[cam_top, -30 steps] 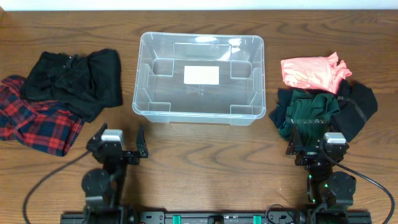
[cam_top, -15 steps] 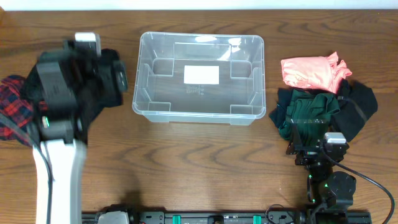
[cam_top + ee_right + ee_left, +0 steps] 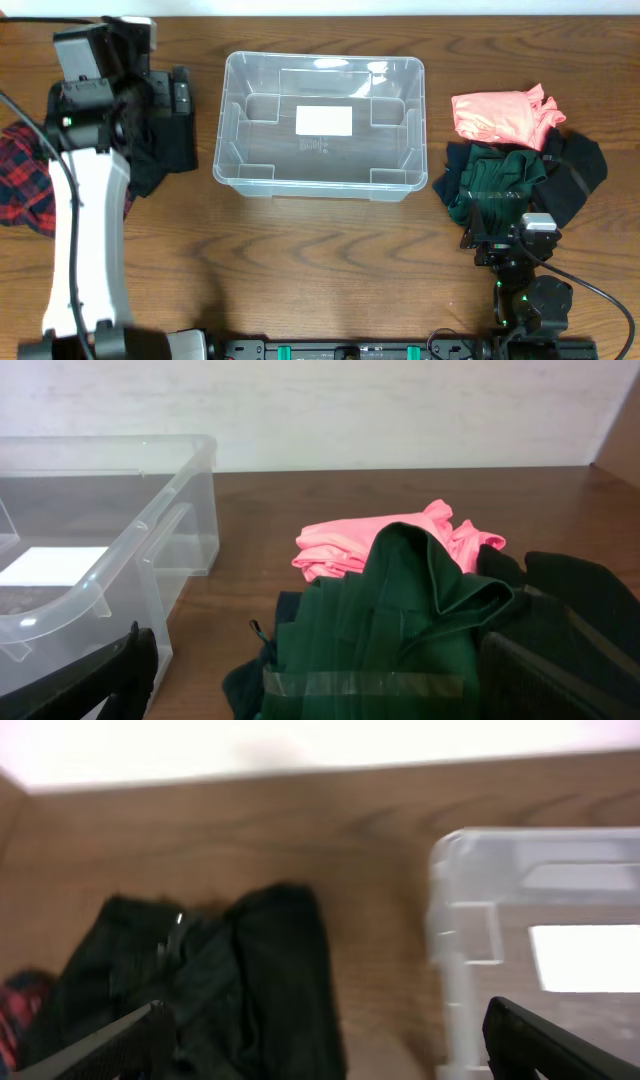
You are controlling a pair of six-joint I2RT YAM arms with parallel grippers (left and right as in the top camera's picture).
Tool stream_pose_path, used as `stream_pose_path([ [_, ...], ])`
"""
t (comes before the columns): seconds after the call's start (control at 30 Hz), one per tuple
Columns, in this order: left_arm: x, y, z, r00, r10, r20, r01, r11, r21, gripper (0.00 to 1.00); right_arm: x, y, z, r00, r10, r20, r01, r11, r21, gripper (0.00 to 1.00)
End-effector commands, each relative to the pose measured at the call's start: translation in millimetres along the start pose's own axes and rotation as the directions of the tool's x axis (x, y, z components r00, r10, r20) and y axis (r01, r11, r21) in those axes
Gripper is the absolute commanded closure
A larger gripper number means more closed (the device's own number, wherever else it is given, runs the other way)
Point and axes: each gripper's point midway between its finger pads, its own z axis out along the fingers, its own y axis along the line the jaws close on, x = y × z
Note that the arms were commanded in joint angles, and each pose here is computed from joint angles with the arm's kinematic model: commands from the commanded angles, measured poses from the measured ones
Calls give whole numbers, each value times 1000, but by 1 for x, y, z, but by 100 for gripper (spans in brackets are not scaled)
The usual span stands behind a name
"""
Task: Pack container
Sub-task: 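Reach the left gripper down and grasp the black garment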
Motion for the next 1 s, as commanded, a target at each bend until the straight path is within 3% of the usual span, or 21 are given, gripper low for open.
stream_pose_path([
  [0.0,18,17,30,994,-75,-82,72,997,-34,2,1,-3,0,1000,4,1,-4,1000,15,1],
  [0.3,66,16,103,962,-91,-256,89,996,-18,0,1,-3,0,1000,4,1,-4,1000,15,1],
  [0.4,81,15,120,949,-93,-300,93,996,-14,6,1,-3,0,1000,4,1,-4,1000,15,1],
  [0.63,111,12,146,919,-95,-384,100,995,-6,12,1,-3,0,1000,4,1,-4,1000,15,1],
  [0.97,139,18,171,888,-96,-451,85,995,-45,13,1,-3,0,1000,4,1,-4,1000,15,1],
])
